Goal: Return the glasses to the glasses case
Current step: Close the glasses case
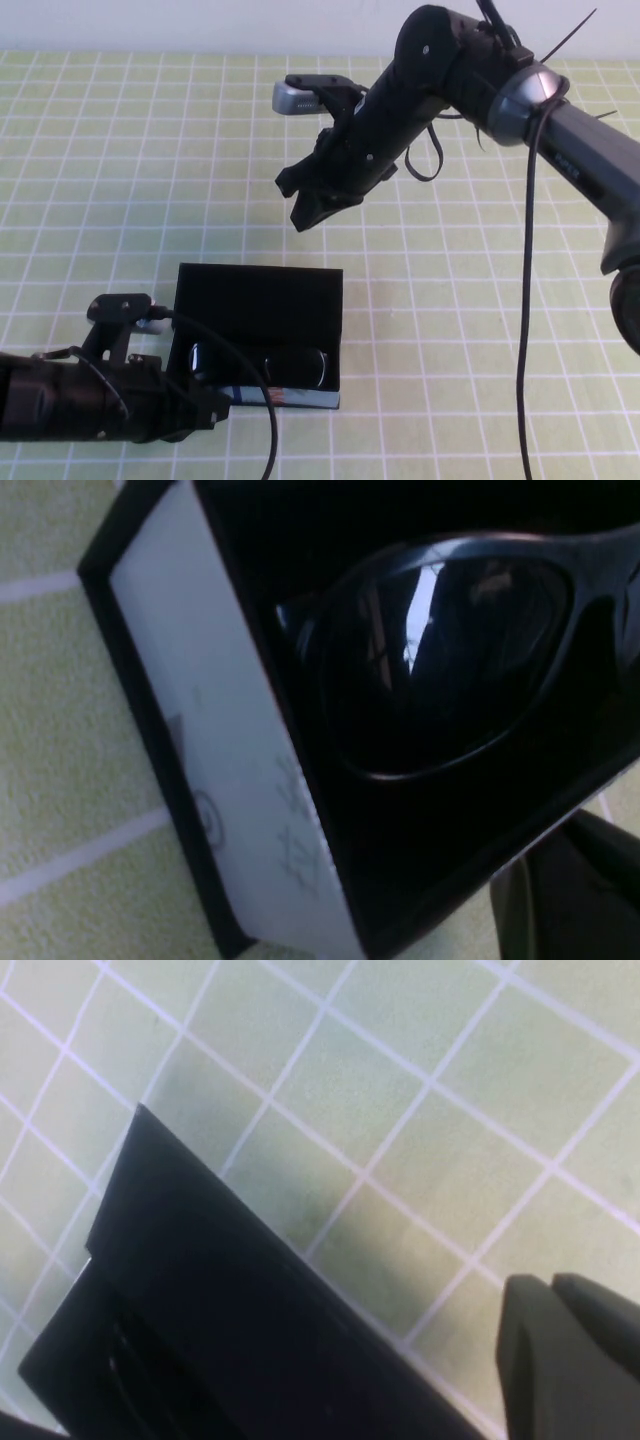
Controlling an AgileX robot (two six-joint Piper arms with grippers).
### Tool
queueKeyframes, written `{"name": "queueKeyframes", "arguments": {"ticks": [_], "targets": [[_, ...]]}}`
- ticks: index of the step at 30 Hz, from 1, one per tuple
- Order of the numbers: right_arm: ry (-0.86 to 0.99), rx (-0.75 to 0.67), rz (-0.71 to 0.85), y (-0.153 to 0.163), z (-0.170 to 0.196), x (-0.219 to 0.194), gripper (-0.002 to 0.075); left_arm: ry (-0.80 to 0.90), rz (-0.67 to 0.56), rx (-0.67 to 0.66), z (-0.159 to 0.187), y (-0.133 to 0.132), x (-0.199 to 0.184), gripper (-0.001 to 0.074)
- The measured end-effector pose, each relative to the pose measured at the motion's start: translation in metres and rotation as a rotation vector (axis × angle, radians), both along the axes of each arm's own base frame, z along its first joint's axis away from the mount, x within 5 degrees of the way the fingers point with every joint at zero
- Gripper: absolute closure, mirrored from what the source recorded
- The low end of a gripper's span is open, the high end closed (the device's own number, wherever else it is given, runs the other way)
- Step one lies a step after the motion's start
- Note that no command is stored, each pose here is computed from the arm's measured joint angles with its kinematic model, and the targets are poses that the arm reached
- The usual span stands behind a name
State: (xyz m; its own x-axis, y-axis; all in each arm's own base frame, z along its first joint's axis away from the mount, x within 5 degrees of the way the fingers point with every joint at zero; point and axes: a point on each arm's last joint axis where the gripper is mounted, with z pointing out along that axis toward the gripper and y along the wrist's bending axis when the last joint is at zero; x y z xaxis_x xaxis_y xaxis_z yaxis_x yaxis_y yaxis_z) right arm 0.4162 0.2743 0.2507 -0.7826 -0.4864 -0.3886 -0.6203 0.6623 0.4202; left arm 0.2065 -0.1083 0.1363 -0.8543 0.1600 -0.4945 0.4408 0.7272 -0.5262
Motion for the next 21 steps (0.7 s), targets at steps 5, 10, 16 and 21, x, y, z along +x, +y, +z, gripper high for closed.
{"name": "queueKeyframes", "arguments": {"ticks": [5,10,16,21], "targets": [[0.06,0.017,-0.007,0.006,-0.021,0.004,0.0737,-0.003,-0.002,0.003,-0.001,0.0,0.0,0.0739],[0.109,0.021,-0.035,0.012,-0.045,0.014,0.0737,-0.005,-0.004,0.004,-0.001,0.0,0.0,0.0739],[0.149,0.018,-0.071,0.014,-0.055,0.016,0.0737,-0.005,-0.004,0.004,-0.001,0.0,0.0,0.0739],[0.181,0.004,-0.072,0.018,-0.06,0.008,0.0737,-0.003,-0.004,0.004,-0.001,0.0,0.0,0.0739]]}}
